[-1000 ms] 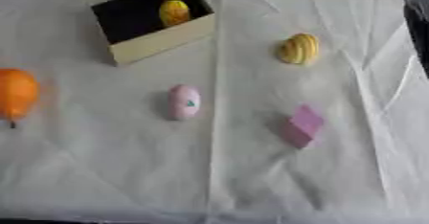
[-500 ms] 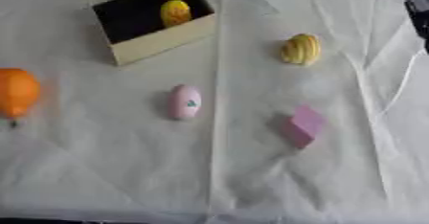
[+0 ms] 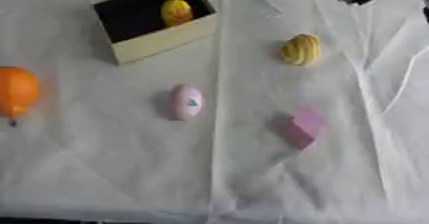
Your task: Pick up objects on the table and place them in the box.
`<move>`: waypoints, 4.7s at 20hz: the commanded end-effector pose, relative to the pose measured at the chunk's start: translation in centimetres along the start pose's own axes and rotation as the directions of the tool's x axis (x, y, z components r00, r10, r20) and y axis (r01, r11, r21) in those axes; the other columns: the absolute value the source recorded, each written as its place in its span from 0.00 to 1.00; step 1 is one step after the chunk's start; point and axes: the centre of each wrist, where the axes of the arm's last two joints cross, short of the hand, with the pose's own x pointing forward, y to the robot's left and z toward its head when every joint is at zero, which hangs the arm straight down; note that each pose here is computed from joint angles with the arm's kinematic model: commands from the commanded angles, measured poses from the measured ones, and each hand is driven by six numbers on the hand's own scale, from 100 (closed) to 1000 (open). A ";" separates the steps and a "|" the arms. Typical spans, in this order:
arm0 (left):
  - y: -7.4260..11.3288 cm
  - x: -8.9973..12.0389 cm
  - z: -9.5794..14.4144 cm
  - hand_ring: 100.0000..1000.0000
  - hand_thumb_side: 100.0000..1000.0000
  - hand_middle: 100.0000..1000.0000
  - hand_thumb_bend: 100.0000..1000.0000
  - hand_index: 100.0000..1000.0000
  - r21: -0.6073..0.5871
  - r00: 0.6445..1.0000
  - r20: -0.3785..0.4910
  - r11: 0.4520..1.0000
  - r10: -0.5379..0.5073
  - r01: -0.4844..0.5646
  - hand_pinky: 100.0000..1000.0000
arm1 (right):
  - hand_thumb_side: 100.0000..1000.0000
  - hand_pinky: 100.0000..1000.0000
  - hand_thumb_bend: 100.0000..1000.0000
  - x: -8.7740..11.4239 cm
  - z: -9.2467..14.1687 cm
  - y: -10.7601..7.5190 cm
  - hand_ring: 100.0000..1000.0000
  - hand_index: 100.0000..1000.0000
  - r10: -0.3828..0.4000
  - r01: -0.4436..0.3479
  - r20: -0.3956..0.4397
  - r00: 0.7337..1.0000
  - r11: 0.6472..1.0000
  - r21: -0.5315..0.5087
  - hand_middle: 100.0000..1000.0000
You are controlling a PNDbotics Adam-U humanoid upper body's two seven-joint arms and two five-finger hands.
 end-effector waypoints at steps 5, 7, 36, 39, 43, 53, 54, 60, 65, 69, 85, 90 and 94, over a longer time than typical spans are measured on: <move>0.3 0.8 -0.7 0.73 0.55 0.73 0.00 0.83 -0.021 0.999 0.038 1.000 -0.014 0.015 0.78 | 0.24 0.86 0.00 -0.9 2.4 -1.3 0.97 0.94 0.034 -0.034 0.006 0.999 0.999 0.037 0.90; 0.2 0.8 -0.7 0.73 0.55 0.73 0.00 0.83 -0.022 0.999 0.037 1.000 -0.012 0.012 0.78 | 0.24 0.86 0.01 -0.8 2.4 -0.9 0.97 0.95 0.030 -0.030 0.013 0.999 0.999 0.044 0.90; -0.2 0.8 -0.7 0.73 0.57 0.73 0.00 0.83 -0.025 1.000 0.029 1.000 0.011 -0.011 0.78 | 0.19 0.86 0.17 1.3 0.7 4.6 0.95 0.96 0.066 -0.070 0.055 0.996 0.995 0.066 0.87; -0.2 0.8 -0.7 0.73 0.58 0.73 0.00 0.83 -0.025 0.999 0.028 1.000 0.015 -0.014 0.78 | 0.21 0.86 0.15 1.3 0.5 5.2 0.95 0.96 0.053 -0.059 0.070 0.996 0.995 0.080 0.86; -0.2 0.8 -0.7 0.73 0.58 0.73 0.00 0.83 -0.023 0.999 0.029 1.000 0.016 -0.016 0.78 | 0.22 0.85 0.11 1.3 0.2 5.9 0.95 0.95 0.033 -0.043 0.091 0.995 0.994 0.104 0.86; -0.3 0.8 -0.7 0.73 0.58 0.73 0.00 0.83 -0.022 0.999 0.026 0.999 0.024 -0.023 0.78 | 0.18 0.85 0.11 1.6 -0.8 7.1 0.95 0.94 0.002 -0.020 0.114 0.993 0.987 0.158 0.84; -0.3 0.8 -0.7 0.73 0.59 0.73 0.00 0.83 -0.022 0.999 0.027 0.999 0.025 -0.024 0.78 | 0.19 0.85 0.11 1.6 -0.9 7.1 0.95 0.94 0.003 -0.023 0.118 0.993 0.986 0.166 0.84; -0.4 0.8 -0.6 0.73 0.59 0.73 0.00 0.83 -0.020 0.999 0.023 0.999 0.028 -0.028 0.78 | 0.15 0.84 0.09 1.9 -1.5 7.7 0.93 0.89 0.001 -0.028 0.137 0.991 0.981 0.191 0.76; -0.4 0.8 -0.7 0.73 0.60 0.73 0.00 0.83 -0.018 0.999 0.025 0.999 0.029 -0.028 0.78 | 0.19 0.77 0.05 2.1 -1.6 7.7 0.81 0.72 0.003 -0.021 0.135 0.991 0.991 0.135 0.54; -0.4 0.7 -0.6 0.73 0.60 0.73 0.00 0.83 -0.017 0.999 0.023 0.999 0.028 -0.028 0.78 | 0.18 0.71 0.00 2.3 -1.4 7.3 0.70 0.63 -0.006 0.005 0.133 0.991 1.000 0.007 0.43; -0.4 0.7 -0.6 0.74 0.59 0.73 0.00 0.83 -0.025 0.999 0.019 0.999 0.027 -0.027 0.78 | 0.08 0.70 0.00 8.6 0.3 -3.3 0.65 0.61 0.065 0.062 0.336 0.940 0.932 -0.356 0.40; -0.8 0.8 -0.7 0.74 0.59 0.73 0.00 0.83 -0.041 0.999 0.023 0.998 0.042 -0.041 0.78 | 0.09 0.70 0.00 16.9 -2.3 -7.1 0.65 0.61 0.137 0.043 0.454 0.881 0.930 -0.365 0.41; -1.2 0.9 -0.9 0.74 0.59 0.73 0.00 0.83 -0.057 0.998 0.029 0.997 0.061 -0.059 0.78 | 0.07 0.70 0.00 22.8 -5.2 -7.1 0.65 0.62 0.136 0.051 0.491 0.861 0.936 -0.348 0.41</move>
